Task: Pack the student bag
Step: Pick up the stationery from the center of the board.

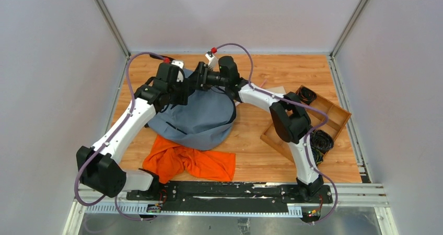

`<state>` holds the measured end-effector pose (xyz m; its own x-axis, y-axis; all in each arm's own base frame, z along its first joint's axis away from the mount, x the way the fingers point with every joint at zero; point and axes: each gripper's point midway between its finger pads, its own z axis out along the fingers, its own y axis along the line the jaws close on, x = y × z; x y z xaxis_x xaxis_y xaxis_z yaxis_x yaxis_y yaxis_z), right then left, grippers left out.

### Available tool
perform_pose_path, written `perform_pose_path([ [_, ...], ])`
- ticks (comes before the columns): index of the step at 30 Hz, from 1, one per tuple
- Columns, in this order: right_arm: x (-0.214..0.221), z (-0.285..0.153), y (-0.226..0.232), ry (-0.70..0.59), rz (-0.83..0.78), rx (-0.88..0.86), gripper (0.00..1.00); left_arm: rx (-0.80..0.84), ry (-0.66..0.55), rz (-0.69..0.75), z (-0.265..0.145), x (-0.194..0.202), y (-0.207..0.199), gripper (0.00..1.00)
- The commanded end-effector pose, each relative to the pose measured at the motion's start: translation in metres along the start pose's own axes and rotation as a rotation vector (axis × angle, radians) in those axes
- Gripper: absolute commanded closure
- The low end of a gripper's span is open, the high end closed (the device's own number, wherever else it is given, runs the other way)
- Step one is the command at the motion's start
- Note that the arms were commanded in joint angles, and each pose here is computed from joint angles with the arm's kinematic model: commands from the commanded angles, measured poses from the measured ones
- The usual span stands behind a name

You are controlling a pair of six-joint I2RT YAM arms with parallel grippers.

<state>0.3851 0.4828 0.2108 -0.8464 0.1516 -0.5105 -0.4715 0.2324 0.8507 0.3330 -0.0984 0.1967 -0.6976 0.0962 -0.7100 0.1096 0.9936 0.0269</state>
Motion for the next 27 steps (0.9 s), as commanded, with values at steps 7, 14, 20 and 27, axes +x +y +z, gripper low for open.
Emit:
perform_pose_path([
  [7,-0.019,-0.017,0.053,-0.034,0.141,-0.350,0.33,-0.020,-0.048,-0.045,0.011,-0.007,0.001,0.34],
  [14,-0.016,-0.015,0.044,-0.031,0.136,-0.322,0.33,-0.110,-0.097,-0.081,0.018,-0.025,0.019,0.37],
  [20,-0.015,-0.014,0.041,-0.027,0.141,-0.316,0.33,-0.086,-0.061,-0.082,0.038,-0.025,0.015,0.40],
  [27,-0.010,-0.021,0.041,-0.015,0.152,-0.318,0.33,-0.158,-0.062,-0.102,0.040,-0.026,0.028,0.70],
])
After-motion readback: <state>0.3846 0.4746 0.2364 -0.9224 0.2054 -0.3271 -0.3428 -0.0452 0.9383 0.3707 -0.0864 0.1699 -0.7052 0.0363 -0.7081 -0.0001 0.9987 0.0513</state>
